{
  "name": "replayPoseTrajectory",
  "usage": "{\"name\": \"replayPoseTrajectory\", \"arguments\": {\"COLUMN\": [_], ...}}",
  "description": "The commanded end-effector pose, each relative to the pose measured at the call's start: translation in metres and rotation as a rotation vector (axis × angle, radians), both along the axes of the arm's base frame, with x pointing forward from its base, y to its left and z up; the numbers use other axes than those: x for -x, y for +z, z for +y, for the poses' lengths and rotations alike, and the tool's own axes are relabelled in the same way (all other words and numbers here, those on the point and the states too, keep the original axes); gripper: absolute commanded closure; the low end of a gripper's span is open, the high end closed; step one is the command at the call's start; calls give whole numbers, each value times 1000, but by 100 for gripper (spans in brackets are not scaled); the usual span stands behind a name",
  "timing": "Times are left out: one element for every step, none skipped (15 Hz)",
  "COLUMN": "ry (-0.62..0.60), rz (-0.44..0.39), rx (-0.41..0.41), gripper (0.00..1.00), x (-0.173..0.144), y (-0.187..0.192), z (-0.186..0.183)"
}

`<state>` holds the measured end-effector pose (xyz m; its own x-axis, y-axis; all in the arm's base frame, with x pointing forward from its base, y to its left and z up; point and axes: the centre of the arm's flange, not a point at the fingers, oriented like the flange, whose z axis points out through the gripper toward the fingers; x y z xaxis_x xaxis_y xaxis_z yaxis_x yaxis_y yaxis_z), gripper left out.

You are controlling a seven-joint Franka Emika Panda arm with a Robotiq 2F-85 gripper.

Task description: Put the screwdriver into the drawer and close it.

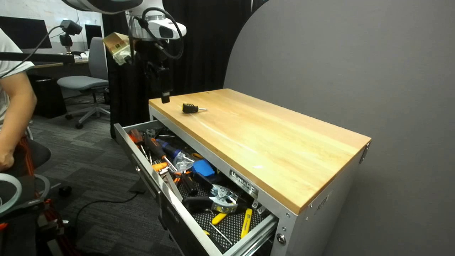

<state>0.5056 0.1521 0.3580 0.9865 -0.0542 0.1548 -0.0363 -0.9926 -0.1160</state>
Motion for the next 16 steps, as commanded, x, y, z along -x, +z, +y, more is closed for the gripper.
{"name": "replayPoseTrajectory", "arguments": {"ry": [34, 36, 37, 42, 48, 51, 53, 54, 59, 63, 69, 82, 100, 121, 143, 163], "rz": [-81, -92, -103, -114, -122, -129, -126, -124, -121, -120, -120, -115, -109, -98, -95, -92], "rx": [-66, -83, -101, -117, -134, -149, -163, -170, -176, -178, -178, -178, -167, -163, -150, -138], "gripper": [0, 0, 0, 0, 0, 0, 0, 0, 0, 0, 0, 0, 0, 0, 0, 0], "x": [-3, -3, -4, -8, -12, -16, -22, -27, -33, -38, -41, -46, -50, -53, -55, -57], "y": [-6, -10, -14, -19, -26, -32, -42, -50, -59, -66, -72, -77, -80, -81, -79, -79], "z": [16, 19, 21, 22, 22, 22, 21, 20, 19, 19, 19, 19, 22, 24, 28, 32]}}
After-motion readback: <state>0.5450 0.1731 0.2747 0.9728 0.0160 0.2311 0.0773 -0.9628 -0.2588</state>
